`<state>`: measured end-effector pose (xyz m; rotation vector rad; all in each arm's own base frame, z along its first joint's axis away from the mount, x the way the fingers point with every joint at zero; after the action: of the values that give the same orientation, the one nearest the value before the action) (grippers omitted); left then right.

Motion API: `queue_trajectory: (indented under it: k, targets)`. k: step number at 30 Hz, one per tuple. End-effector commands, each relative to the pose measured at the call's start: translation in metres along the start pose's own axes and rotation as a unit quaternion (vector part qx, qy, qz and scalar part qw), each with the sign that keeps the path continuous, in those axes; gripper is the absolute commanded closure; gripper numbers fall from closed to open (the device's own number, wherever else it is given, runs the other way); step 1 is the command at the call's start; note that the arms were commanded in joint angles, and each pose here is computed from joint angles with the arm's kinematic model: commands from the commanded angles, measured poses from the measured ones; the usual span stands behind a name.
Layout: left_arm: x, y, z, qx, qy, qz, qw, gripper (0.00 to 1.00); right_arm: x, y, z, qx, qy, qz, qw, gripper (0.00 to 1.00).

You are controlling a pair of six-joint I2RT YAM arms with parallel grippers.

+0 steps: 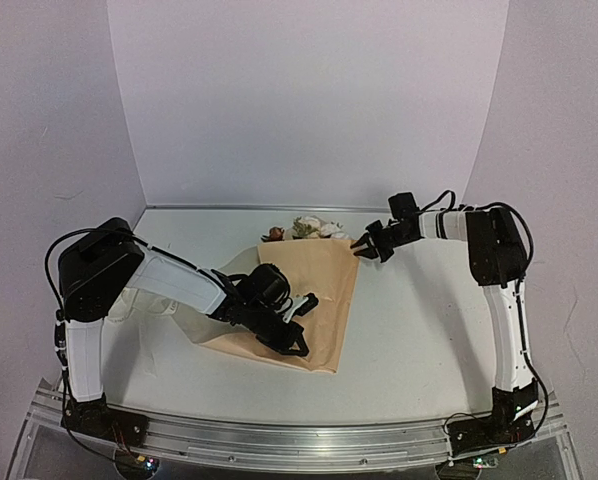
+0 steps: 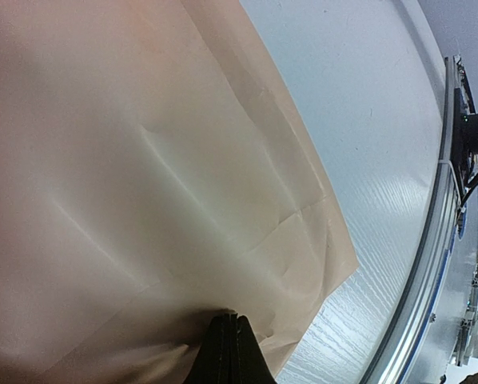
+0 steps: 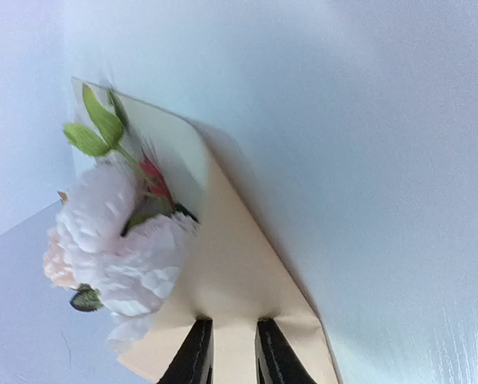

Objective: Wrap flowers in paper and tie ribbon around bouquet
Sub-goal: Press the fold line on the 2/3-folded wrapping paper.

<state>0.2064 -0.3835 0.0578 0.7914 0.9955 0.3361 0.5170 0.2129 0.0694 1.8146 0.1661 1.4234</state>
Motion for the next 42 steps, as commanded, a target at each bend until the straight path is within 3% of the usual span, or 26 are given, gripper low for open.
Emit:
queue_trajectory:
  k: [1,6,10,14,19,22,27,37,42]
  targets:
    - [0.025,-0.008,-0.024,0.049,0.028,0.061,0.997,1.0,0.004,-0.001,0.028,-0.024,-0.007,-0.024,0.999,0.79]
    - [0.009,0.005,0.005,0.001,0.022,0.057,0.998,0.98,0.035,0.033,0.027,-0.023,0.028,-0.019,0.999,0.77]
    - [-0.015,0.033,0.04,-0.069,0.007,0.049,0.996,0.84,0.063,0.077,0.003,-0.023,0.071,0.0,0.997,0.74]
    - [-0.036,0.065,0.057,-0.122,0.001,0.033,0.992,0.72,0.077,0.115,-0.048,-0.002,0.128,-0.002,0.992,0.71]
    - [-0.046,0.096,0.043,-0.14,0.019,0.019,0.99,0.7,0.055,0.129,-0.135,0.046,0.207,-0.041,0.976,0.69]
    - [-0.044,0.105,0.019,-0.127,0.043,0.001,0.991,0.72,0.034,0.126,-0.182,0.081,0.246,-0.06,0.964,0.7]
    - [-0.029,0.096,-0.023,-0.088,0.076,-0.038,0.992,0.86,0.01,0.108,-0.254,0.135,0.326,-0.085,0.932,0.73]
    - [0.012,0.067,-0.034,-0.091,0.133,0.015,0.987,0.96,0.009,0.06,-0.317,0.198,0.415,-0.131,0.878,0.75]
    - [0.03,0.061,-0.041,-0.084,0.16,0.046,0.982,0.97,0.005,0.044,-0.33,0.215,0.428,-0.147,0.866,0.75]
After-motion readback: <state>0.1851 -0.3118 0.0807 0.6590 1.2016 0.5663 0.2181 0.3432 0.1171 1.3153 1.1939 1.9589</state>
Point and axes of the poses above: each gripper's point midway between its finger pads, its own y axis back along the fingers, its own x axis along the line the jaws close on, z = x × y, the point moved 6 cm from there along y, back along the fingers, and after that the axes turned 9 degrees about y, right-handed, at the moved point
